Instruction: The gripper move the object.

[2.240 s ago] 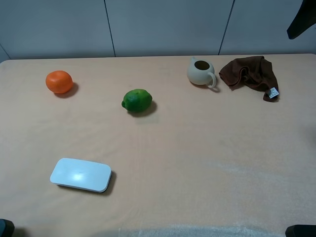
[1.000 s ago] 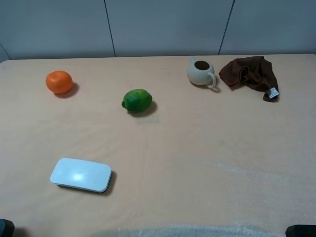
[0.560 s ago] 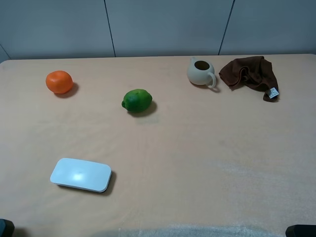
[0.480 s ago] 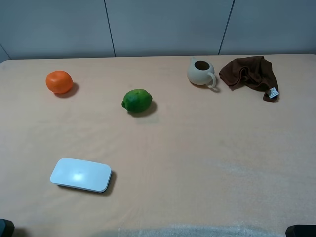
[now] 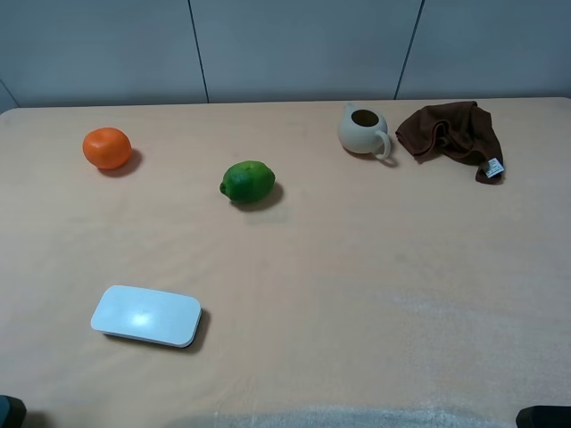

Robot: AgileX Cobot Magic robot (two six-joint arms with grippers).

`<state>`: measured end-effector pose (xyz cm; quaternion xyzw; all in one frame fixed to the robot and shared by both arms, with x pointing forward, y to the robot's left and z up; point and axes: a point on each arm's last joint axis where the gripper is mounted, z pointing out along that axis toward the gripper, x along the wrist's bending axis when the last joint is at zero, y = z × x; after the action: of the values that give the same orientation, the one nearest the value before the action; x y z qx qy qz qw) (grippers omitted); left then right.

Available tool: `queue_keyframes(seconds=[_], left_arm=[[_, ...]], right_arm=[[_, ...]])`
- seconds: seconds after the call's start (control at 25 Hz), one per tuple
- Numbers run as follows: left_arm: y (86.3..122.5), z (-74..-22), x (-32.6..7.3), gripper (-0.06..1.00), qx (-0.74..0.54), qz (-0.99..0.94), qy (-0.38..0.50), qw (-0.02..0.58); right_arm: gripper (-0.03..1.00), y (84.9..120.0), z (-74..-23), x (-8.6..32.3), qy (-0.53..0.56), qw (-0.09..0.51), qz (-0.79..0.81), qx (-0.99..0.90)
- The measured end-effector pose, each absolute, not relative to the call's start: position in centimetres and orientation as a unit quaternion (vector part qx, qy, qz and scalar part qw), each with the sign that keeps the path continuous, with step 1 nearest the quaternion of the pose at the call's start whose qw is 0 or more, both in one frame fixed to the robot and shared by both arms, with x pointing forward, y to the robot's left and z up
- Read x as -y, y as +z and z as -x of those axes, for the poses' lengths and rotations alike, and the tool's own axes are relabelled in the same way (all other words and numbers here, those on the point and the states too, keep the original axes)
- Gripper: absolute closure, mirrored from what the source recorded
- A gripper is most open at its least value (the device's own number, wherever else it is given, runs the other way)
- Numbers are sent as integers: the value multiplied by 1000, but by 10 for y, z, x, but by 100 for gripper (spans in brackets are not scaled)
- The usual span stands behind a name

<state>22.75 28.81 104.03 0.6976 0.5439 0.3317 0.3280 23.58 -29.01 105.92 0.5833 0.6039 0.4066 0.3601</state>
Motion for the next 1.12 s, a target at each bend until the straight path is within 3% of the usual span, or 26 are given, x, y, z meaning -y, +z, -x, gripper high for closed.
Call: queue_keyframes(seconds=[1.12], left_arm=[[1040,-228,-288,-5,-544,-698,332,328]], right_arm=[[27,1053,-235,305,371,389,-639,-550]])
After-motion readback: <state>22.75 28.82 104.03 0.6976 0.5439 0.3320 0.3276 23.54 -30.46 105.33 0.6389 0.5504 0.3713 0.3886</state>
